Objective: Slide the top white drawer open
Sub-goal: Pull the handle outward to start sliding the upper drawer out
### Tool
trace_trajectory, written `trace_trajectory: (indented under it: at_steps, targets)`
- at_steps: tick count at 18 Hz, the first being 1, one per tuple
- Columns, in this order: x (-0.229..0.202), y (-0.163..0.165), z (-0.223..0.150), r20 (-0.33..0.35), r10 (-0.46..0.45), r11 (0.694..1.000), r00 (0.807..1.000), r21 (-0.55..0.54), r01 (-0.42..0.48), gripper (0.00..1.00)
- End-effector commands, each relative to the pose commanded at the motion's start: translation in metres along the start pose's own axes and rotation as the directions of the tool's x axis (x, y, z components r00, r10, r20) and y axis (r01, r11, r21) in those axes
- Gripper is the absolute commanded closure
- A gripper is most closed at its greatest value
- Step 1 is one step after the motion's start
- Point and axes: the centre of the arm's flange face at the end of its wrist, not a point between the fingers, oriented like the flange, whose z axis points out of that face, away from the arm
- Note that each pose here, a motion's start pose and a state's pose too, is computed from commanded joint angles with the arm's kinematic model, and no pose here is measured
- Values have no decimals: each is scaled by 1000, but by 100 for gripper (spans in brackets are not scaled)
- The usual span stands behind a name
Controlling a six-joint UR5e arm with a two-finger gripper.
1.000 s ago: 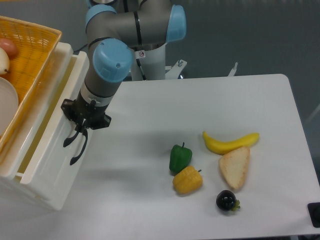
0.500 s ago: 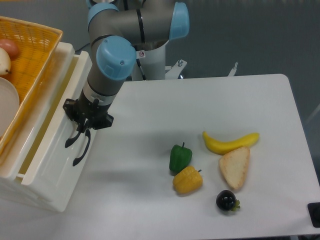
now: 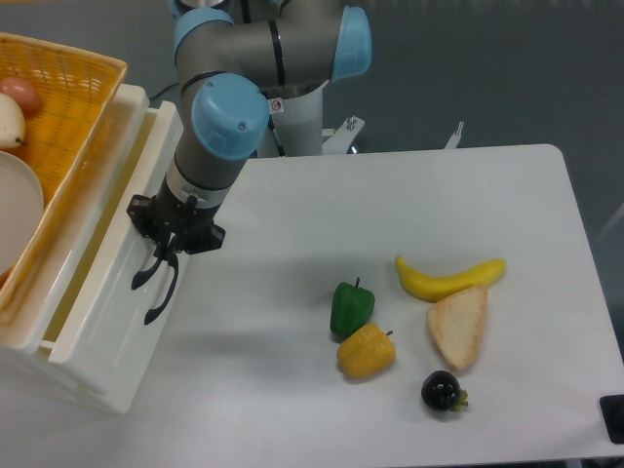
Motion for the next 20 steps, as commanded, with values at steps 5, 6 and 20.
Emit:
trace_trajectory:
  at_steps: [5,6,20]
  targets:
    - [-6,-1,-2,3,-5,1000,1000,3,5,84]
    - [-8,-1,-3,4,-9,1000,1000,5,9,84]
    - [-31,1,-16,11,-26,999,1000,24,25,84]
